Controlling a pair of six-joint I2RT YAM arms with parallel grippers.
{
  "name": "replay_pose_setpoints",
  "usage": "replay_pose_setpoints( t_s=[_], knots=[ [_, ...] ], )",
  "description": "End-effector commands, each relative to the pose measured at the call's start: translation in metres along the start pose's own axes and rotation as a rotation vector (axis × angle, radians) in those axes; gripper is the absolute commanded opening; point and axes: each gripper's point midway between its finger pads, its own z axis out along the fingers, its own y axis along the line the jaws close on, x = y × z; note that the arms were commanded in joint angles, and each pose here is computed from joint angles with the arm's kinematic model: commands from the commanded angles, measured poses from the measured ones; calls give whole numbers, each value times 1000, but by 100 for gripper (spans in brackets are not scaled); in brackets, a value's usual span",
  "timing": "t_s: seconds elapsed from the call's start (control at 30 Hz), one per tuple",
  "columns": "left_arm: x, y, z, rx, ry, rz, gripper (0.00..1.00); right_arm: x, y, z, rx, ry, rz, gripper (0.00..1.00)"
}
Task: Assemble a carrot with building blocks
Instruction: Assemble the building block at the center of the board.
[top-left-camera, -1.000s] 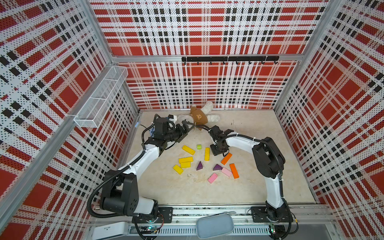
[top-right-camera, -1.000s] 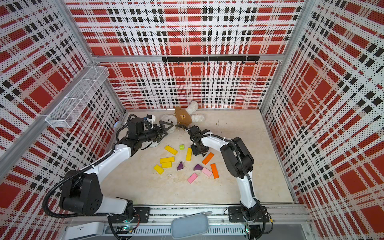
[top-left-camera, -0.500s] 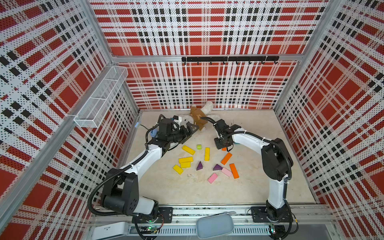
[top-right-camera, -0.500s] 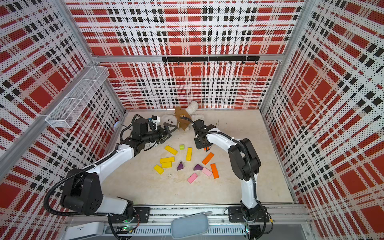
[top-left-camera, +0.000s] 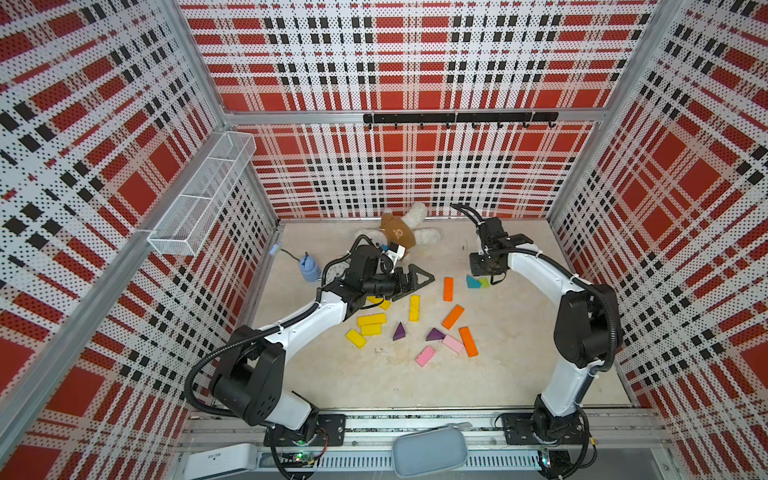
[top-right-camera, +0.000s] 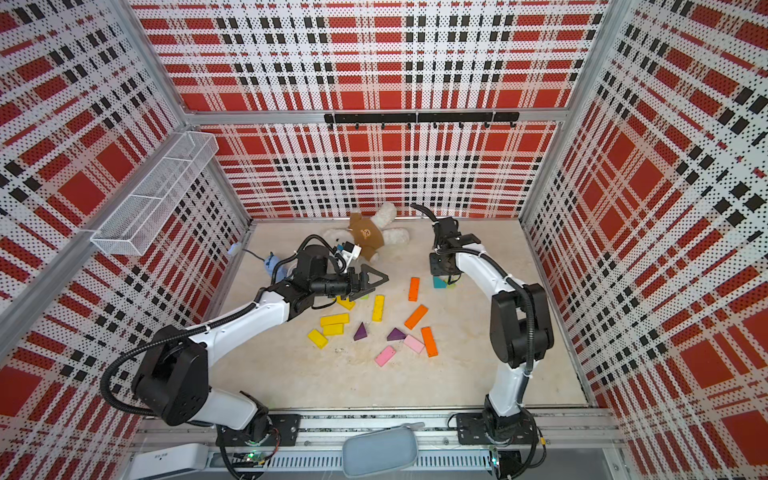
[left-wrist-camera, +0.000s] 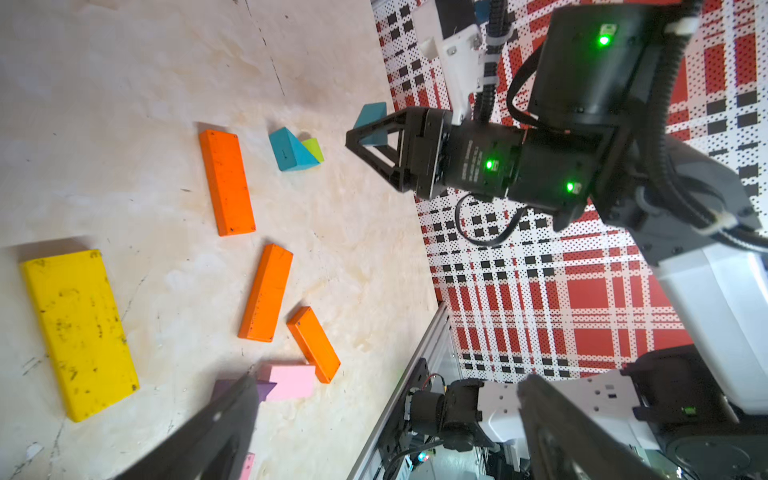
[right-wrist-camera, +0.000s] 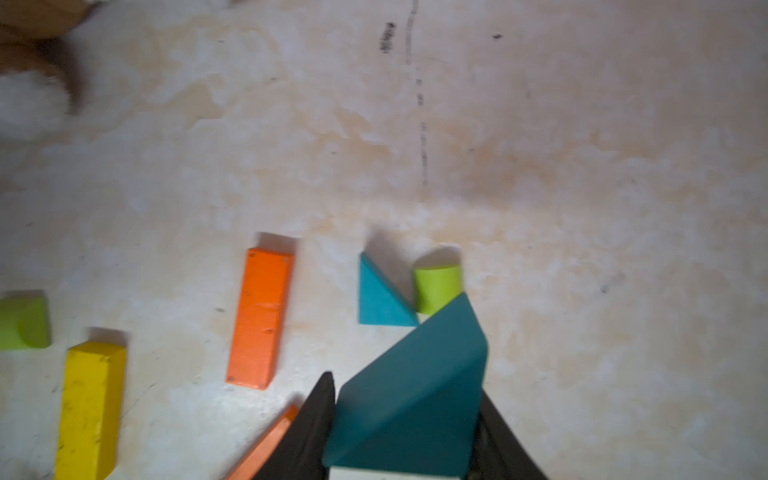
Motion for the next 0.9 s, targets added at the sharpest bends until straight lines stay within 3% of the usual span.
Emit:
replay_pose_setpoints(
  t_s=[0.0,0.37,0.87],
  knots=[
    [-2,-13,7,42,14,40,100,-2,-19,1,19,-17,8,44],
    [2,-11,13,40,32,36,100,17,-48,53,4,65,80,44],
    [3,-7,17,40,45,24,100,38,-59,88,-9,122,127,45]
  ],
)
